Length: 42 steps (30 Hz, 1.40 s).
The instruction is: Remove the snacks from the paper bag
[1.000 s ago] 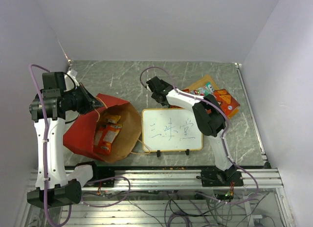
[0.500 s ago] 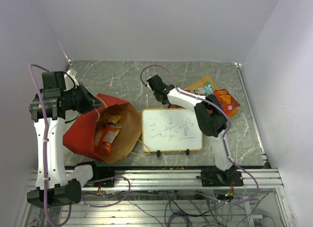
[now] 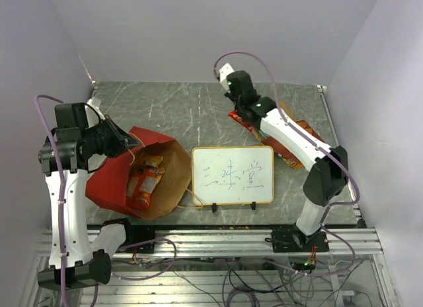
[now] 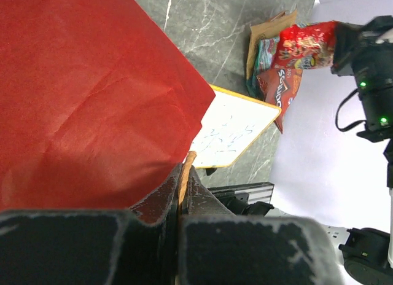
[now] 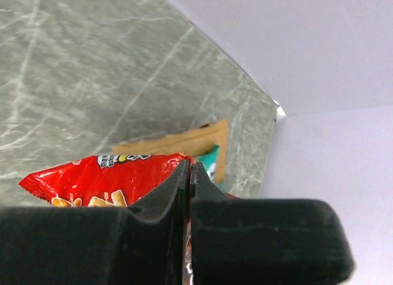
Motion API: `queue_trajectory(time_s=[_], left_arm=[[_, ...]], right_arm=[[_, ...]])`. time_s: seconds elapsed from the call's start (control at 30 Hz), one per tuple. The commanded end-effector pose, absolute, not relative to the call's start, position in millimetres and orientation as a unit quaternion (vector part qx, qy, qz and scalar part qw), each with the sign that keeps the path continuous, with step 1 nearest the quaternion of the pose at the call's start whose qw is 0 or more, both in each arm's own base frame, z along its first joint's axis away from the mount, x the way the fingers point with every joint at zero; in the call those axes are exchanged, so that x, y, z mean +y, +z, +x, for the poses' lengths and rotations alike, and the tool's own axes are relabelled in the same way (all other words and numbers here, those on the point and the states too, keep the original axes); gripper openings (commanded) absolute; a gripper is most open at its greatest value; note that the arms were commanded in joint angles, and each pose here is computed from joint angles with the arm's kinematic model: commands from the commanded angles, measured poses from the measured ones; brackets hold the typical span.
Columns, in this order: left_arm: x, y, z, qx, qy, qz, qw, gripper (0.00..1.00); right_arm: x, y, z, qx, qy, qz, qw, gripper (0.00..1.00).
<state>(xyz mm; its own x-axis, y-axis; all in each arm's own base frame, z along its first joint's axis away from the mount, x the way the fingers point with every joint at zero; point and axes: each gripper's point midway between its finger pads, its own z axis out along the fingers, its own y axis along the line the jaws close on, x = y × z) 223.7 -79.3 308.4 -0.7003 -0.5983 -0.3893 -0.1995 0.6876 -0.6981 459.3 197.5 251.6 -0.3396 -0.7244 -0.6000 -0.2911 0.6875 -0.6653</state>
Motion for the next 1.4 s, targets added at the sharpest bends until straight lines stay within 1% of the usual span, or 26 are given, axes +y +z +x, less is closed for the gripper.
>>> queue_trajectory(time_s=[0.0,0.2,0.3,0.5,0.7,0.87,1.07,1.1,1.2,1.37], left_arm=[[-80.7,311.9,229.3,0.861,-0.326,-0.228,0.317,0.07],[-78.4,317.8,235.6,0.857,-0.324,-0.235,0.325,0.07],[-79.2,321.9,235.9,0.854,-0.328,-0.237,0.328,0.07],[-79.1,324.3,233.6,0.855,-0.326,-0.235,0.328,0.07],[-82.0,325.4,236.1,0.854,-0.336,-0.227,0.325,0.07],[-80.5,329.6,239.3,0.853,-0.333,-0.223,0.334,0.07],[-82.7,328.8,242.4,0.852,-0.341,-0.219,0.332,0.07],[-82.7,329.3,243.6,0.851,-0.341,-0.219,0.333,0.07],[-82.7,330.8,247.5,0.851,-0.343,-0.217,0.333,0.07],[-81.5,334.5,254.6,0.849,-0.343,-0.216,0.338,0.07]], right_arm=[[154.2,261.5,455.8,0.8,-0.232,-0.288,0.472,0.0],[104.4,241.3,460.2,0.826,-0.211,-0.245,0.462,0.0],[87.7,228.5,472.7,0.838,-0.198,-0.212,0.462,0.0],[42.4,190.4,505.3,0.873,-0.188,-0.141,0.427,0.0],[36.2,155.9,515.8,0.892,-0.166,-0.132,0.399,0.0],[23.1,134.7,523.6,0.899,-0.175,-0.12,0.382,0.0],[13.5,134.5,536.6,0.895,-0.178,-0.113,0.392,0.0],[12.4,123.5,538.9,0.899,-0.179,-0.116,0.383,0.0],[12.6,117.0,541.1,0.902,-0.175,-0.116,0.377,0.0],[15.0,116.4,543.9,0.9,-0.17,-0.121,0.382,0.0]])
